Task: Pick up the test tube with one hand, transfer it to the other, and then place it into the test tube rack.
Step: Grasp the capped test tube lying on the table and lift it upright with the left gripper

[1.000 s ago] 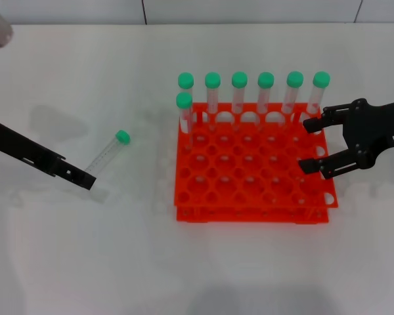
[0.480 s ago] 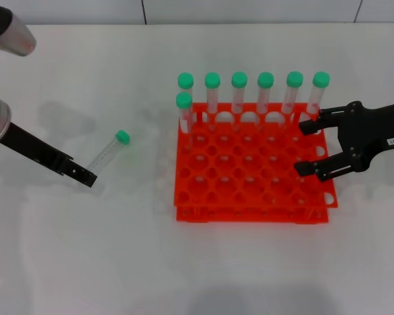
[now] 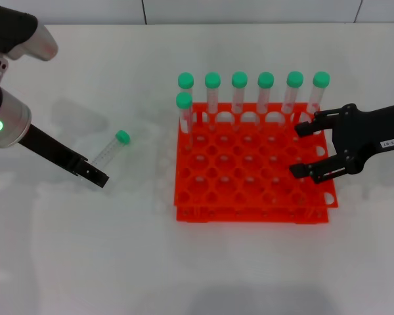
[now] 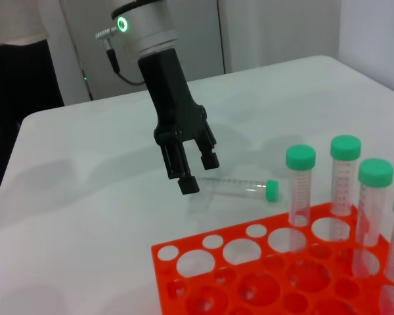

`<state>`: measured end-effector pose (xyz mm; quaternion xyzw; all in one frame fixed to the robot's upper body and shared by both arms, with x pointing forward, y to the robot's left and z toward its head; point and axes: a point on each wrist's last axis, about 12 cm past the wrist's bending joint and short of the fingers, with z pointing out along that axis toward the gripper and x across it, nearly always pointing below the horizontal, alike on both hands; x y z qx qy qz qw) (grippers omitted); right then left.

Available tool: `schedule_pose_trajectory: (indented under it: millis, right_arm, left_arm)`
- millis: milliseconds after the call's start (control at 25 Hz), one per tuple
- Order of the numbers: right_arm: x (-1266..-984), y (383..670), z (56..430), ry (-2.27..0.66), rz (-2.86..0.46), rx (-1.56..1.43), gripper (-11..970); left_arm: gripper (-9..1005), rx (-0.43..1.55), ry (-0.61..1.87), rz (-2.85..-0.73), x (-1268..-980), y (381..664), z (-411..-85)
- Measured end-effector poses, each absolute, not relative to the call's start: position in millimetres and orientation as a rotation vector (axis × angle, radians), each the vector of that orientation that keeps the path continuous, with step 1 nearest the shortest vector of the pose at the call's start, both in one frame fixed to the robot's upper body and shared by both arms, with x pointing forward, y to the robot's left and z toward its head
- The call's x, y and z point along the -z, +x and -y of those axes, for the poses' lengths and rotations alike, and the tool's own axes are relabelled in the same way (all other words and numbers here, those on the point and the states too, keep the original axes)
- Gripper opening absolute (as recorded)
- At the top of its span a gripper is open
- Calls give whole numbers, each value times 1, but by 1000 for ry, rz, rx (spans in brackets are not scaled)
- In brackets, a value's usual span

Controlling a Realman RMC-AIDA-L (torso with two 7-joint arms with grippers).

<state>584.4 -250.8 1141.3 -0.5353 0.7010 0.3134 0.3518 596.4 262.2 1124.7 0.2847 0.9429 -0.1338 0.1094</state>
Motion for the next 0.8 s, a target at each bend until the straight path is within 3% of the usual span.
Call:
schedule_pose_trajectory:
  millis: [160,600,720,800]
  right_arm:
    - [-1140,584,250,-1390,-1820,-809,844]
    - [-1140,584,251,-1389,-1822,-806,844]
    - [-1140,584,251,-1389,-1821,-805,844]
    - [-1140,584,251,-1390,-1821,-804,843]
  left_arm:
    - [876,398,842,-2772,-1125,598,-259]
    - [749,400,844,-2764,-1125,600,-255]
    - [523,410,848,-2776,-1123,600,-253]
    - [501,413,850,-2782,-1121,600,-253]
